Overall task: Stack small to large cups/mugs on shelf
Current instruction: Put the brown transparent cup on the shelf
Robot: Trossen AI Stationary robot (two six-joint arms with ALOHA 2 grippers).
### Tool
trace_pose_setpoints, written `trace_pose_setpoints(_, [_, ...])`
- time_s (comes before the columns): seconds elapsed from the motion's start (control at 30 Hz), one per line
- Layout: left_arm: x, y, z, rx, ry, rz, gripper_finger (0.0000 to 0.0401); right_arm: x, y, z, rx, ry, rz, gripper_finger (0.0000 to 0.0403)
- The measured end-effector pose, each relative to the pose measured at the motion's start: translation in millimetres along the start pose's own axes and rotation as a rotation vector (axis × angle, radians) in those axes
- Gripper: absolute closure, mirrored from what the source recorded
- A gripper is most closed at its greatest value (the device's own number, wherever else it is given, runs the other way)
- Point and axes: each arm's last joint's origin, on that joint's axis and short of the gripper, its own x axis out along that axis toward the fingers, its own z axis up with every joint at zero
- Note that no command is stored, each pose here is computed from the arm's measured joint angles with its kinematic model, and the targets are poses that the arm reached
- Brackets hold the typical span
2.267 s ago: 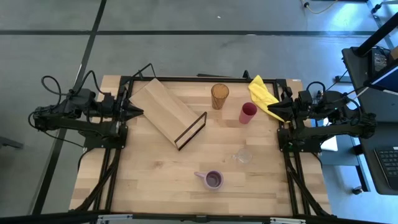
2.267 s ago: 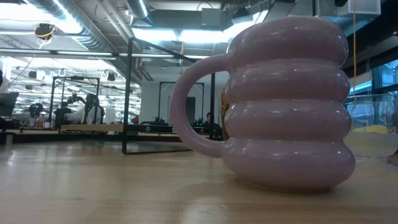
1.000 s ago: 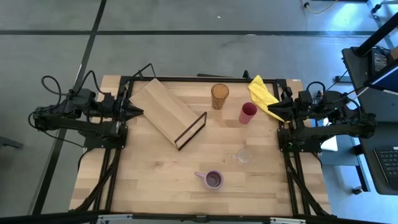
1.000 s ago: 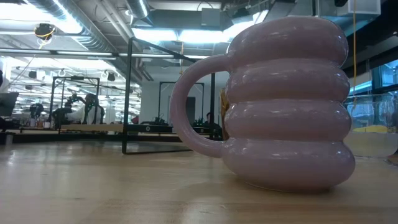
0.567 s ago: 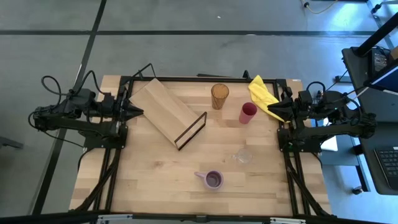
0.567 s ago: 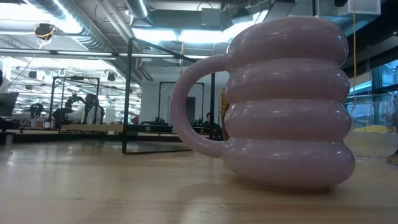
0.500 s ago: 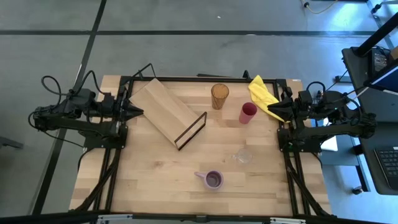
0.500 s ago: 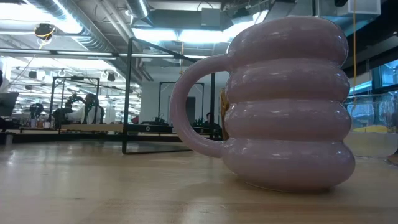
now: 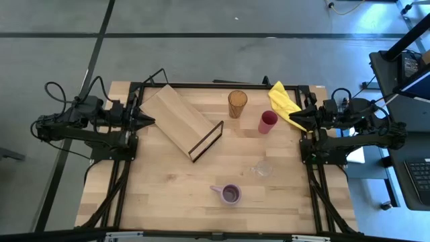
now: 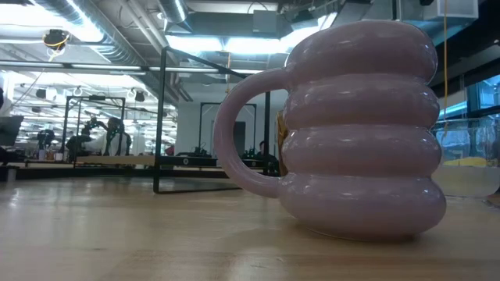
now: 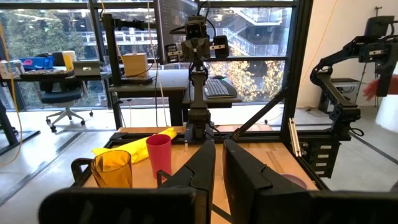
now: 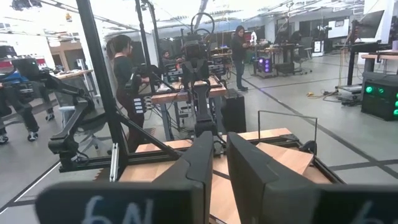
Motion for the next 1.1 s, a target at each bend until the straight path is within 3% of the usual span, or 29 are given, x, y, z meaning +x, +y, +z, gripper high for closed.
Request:
trace_pose_setpoints(0.73, [-0.1, 0.0, 0.0, 0.0, 0.0, 0.0, 0.0374, 0.0, 0.0, 0.0, 0.008, 0.0, 0.0, 0.0353])
trace_pose_setpoints(0.97, [0.0, 0.0, 0.0, 0.0, 0.0, 0.0, 0.0374, -0.3, 1.0, 6.4, 0.187, -0.064, 0.022, 0.0353])
trace_pose_setpoints(1.1, [0.0, 0.0, -0.1, 0.0, 0.0, 0.0, 0.0374, -0.4, 1.4, 9.1, 0.187, -0.091, 0.03, 0.0353])
